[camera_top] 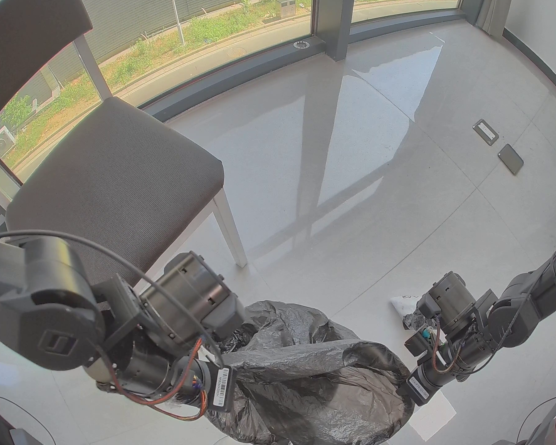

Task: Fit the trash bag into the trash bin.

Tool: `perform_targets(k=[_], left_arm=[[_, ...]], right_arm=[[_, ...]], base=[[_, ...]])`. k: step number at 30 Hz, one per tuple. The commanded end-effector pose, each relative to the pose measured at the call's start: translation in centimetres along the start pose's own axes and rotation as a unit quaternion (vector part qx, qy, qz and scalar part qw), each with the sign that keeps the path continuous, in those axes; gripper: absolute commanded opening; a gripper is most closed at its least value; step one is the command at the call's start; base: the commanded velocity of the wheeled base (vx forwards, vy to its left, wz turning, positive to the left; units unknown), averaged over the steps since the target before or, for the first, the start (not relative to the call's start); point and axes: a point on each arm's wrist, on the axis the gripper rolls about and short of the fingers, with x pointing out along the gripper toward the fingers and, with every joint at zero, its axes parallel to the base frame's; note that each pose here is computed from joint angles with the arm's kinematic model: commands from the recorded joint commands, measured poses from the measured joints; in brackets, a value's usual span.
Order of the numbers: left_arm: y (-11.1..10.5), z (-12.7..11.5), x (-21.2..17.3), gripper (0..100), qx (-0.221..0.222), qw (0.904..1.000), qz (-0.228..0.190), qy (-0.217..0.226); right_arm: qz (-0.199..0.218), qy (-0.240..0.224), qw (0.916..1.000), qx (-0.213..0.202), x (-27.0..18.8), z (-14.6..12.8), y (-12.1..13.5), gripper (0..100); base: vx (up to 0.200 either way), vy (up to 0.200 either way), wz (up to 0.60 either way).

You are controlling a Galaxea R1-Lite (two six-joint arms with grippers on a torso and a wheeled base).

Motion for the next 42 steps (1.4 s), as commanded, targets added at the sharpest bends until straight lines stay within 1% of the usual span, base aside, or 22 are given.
perform_targets(k=[1, 3, 5, 7, 8, 11, 15, 18, 19, 20, 22, 23, 25, 26, 29, 32, 34, 37, 39, 41, 42], left_arm=[[-0.4, 1.8, 2.9, 0, -0.012, 0.9996, 0.019, 0.019], [-1.0, 2.8, 3.7, 0, -0.015, 0.9995, 0.020, 0.019], [-1.0, 3.8, 4.3, 0, -0.025, 0.9993, 0.022, 0.018], [-1.0, 4.0, 4.5, 0, -0.027, 0.9992, 0.023, 0.018], [-0.8, 4.9, 5.4, 0, -0.038, 0.9986, 0.029, 0.022], [-0.3, 6.0, 6.1, 0, -0.054, 0.9977, 0.034, 0.020], [0.2, 6.7, 6.6, 0, -0.068, 0.9967, 0.039, 0.020], [0.9, 7.1, 6.3, 0, -0.082, 0.9956, 0.041, 0.015], [1.2, 7.1, 6.1, 0, -0.086, 0.9953, 0.041, 0.014], [1.4, 7.0, 5.9, 0, -0.089, 0.9950, 0.043, 0.014], [1.7, 6.8, 5.7, 0, -0.090, 0.9948, 0.045, 0.016], [2.5, 6.3, 5.5, 0, -0.097, 0.9938, 0.051, 0.017], [3.1, 5.9, 5.5, 0, -0.102, 0.9929, 0.057, 0.021], [3.7, 5.5, 5.3, 0, -0.108, 0.9918, 0.062, 0.026], [4.9, 4.3, 5.3, 0, -0.117, 0.9895, 0.075, 0.040], [5.7, 3.4, 5.4, 0, -0.123, 0.9875, 0.083, 0.052], [5.7, 3.3, 5.3, 0, -0.123, 0.9875, 0.083, 0.053], [5.4, 3.2, 5.6, 0, -0.118, 0.9881, 0.081, 0.057], [5.2, 3.5, 6.2, 0, -0.117, 0.9881, 0.081, 0.058], [4.8, 4.1, 7.1, 0, -0.114, 0.9891, 0.076, 0.054], [4.6, 4.3, 7.3, 0, -0.115, 0.9895, 0.073, 0.050]], right_arm=[[-0.009, 0.018, 0.9996, 0.018, 0.1, -0.3, -0.9, 0], [-0.011, 0.032, 0.9989, 0.031, -0.1, -0.7, -1.5, 0], [-0.012, 0.036, 0.9985, 0.040, -0.4, -0.9, -1.9, 0], [-0.013, 0.036, 0.9985, 0.040, -0.5, -0.9, -1.9, 0], [-0.015, 0.033, 0.9984, 0.044, -1.1, -1.0, -2.1, 0], [-0.016, 0.028, 0.9983, 0.049, -1.9, -0.8, -2.3, 0], [-0.017, 0.030, 0.9981, 0.052, -2.6, -0.5, -2.3, 0], [-0.018, 0.018, 0.9984, 0.051, -3.0, 0.5, -2.4, 0], [-0.018, 0.018, 0.9984, 0.051, -3.0, 0.5, -2.4, 0], [-0.019, 0.004, 0.9985, 0.052, -3.2, 1.4, -2.5, 0], [-0.020, -0.006, 0.9985, 0.051, -3.5, 1.9, -2.6, 0], [-0.021, -0.018, 0.9984, 0.049, -3.7, 2.7, -2.6, 0], [-0.021, -0.021, 0.9984, 0.048, -3.5, 3.3, -2.8, 0], [-0.022, -0.028, 0.9982, 0.048, -3.4, 4.2, -2.9, 0], [-0.021, -0.033, 0.9981, 0.048, -2.9, 5.3, -3.2, 0], [-0.021, -0.031, 0.9982, 0.047, -2.7, 5.8, -3.2, 0], [-0.019, -0.014, 0.9987, 0.046, -2.7, 5.3, -2.8, 0], [-0.013, 0.040, 0.9978, 0.051, -3.7, 3.7, -2.4, 0], [-0.009, 0.064, 0.9962, 0.058, -4.2, 3.0, -2.3, 0], [-0.005, 0.082, 0.9946, 0.063, -4.8, 2.4, -2.2, 0], [-0.005, 0.082, 0.9946, 0.063, -5.1, 2.2, -2.1, 0]], base=[[0.000, 0.000, 0.00], [0.000, 0.000, 0.00], [0.000, 0.000, 0.00], [0.000, 0.000, 0.00], [0.000, 0.000, 0.00], [0.000, 0.000, 0.00], [0.000, 0.000, 0.00], [0.000, 0.000, 0.00], [0.000, 0.000, 0.00], [0.000, 0.000, 0.00], [0.000, 0.000, 0.00], [0.000, 0.000, 0.00], [0.000, 0.000, 0.00], [0.000, 0.000, 0.00], [0.000, 0.000, 0.00], [0.000, 0.000, 0.00], [0.000, 0.000, 0.00], [0.000, 0.000, 0.00], [0.000, 0.000, 0.00], [0.000, 0.000, 0.00], [0.000, 0.000, 0.00]])
